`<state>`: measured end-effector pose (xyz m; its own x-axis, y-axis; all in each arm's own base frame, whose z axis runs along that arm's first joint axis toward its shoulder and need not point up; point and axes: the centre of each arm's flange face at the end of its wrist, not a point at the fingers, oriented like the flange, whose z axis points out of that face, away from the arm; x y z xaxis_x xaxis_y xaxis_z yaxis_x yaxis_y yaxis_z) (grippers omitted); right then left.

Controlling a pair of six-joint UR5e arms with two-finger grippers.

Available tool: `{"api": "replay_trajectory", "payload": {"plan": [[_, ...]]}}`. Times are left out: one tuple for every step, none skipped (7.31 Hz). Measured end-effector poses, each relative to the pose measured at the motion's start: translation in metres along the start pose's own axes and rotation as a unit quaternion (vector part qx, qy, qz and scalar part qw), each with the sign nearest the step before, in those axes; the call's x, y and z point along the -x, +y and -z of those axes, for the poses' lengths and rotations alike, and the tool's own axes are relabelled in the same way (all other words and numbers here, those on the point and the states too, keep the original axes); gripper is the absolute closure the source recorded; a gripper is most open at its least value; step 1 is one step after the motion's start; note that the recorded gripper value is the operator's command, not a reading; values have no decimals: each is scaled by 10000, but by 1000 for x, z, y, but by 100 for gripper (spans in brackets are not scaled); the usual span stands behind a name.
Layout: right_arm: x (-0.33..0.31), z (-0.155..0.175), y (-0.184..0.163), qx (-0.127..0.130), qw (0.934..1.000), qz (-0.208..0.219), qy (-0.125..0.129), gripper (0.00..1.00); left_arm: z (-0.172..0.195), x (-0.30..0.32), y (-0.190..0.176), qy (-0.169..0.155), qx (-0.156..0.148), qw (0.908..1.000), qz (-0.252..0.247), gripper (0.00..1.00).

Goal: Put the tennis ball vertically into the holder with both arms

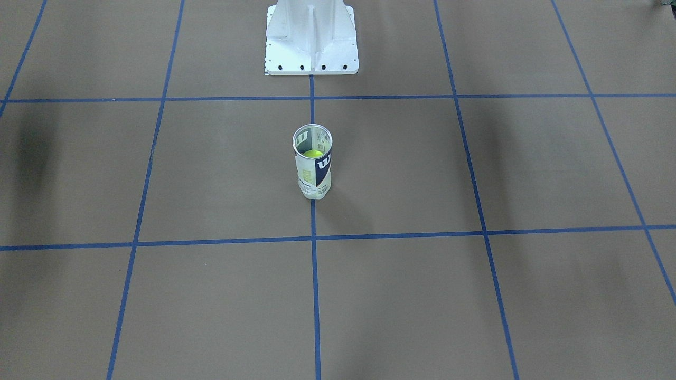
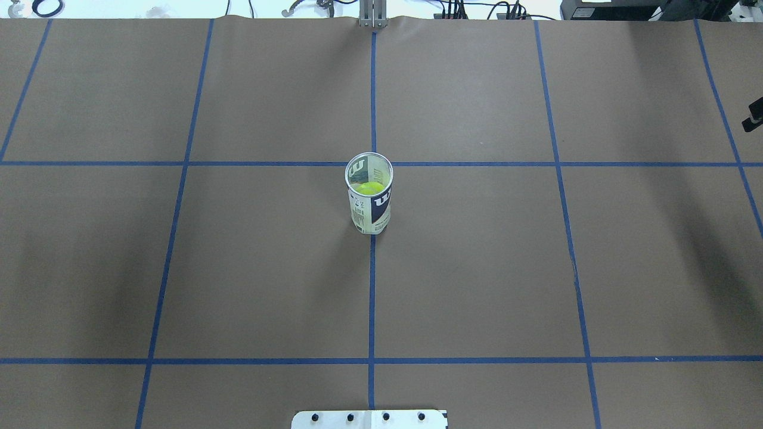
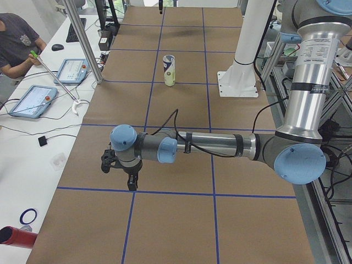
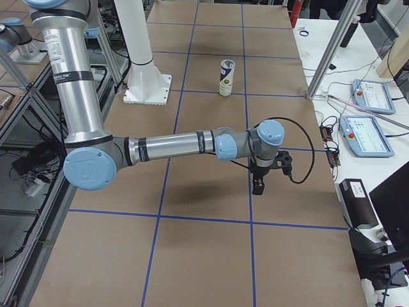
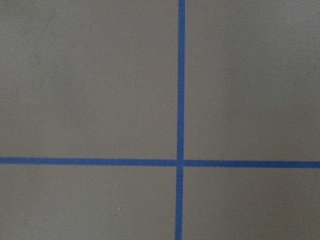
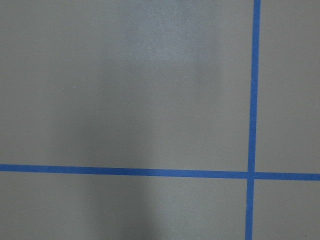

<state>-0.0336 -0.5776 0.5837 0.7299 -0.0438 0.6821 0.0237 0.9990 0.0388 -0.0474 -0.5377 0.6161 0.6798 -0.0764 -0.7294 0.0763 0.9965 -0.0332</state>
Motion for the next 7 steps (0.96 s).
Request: {"api": "replay_trajectory", "payload": {"plan": [[-4, -3, 3, 34, 10000, 13, 6, 1, 3, 2, 17, 2, 83, 9999, 76, 0], [-6, -5, 4, 56, 10000, 7, 9, 1, 4, 2, 30, 3, 106, 9999, 91, 0], [-4, -3, 4, 94, 10000, -26, 1, 1, 5, 2, 37, 4, 101, 9999, 74, 0], [0, 1, 1, 159, 9998, -89, -21, 1, 5, 2, 40, 3, 86, 10000, 50, 0], [4, 5, 0, 195, 9997, -123, -50, 1, 5, 1, 41, 3, 80, 10000, 35, 0], [3, 6, 0, 222, 9997, -123, -63, 1, 4, 2, 41, 3, 82, 10000, 32, 0], [-4, 6, 2, 249, 9996, -75, -62, 1, 2, 3, 41, 6, 92, 10000, 37, 0]]}}
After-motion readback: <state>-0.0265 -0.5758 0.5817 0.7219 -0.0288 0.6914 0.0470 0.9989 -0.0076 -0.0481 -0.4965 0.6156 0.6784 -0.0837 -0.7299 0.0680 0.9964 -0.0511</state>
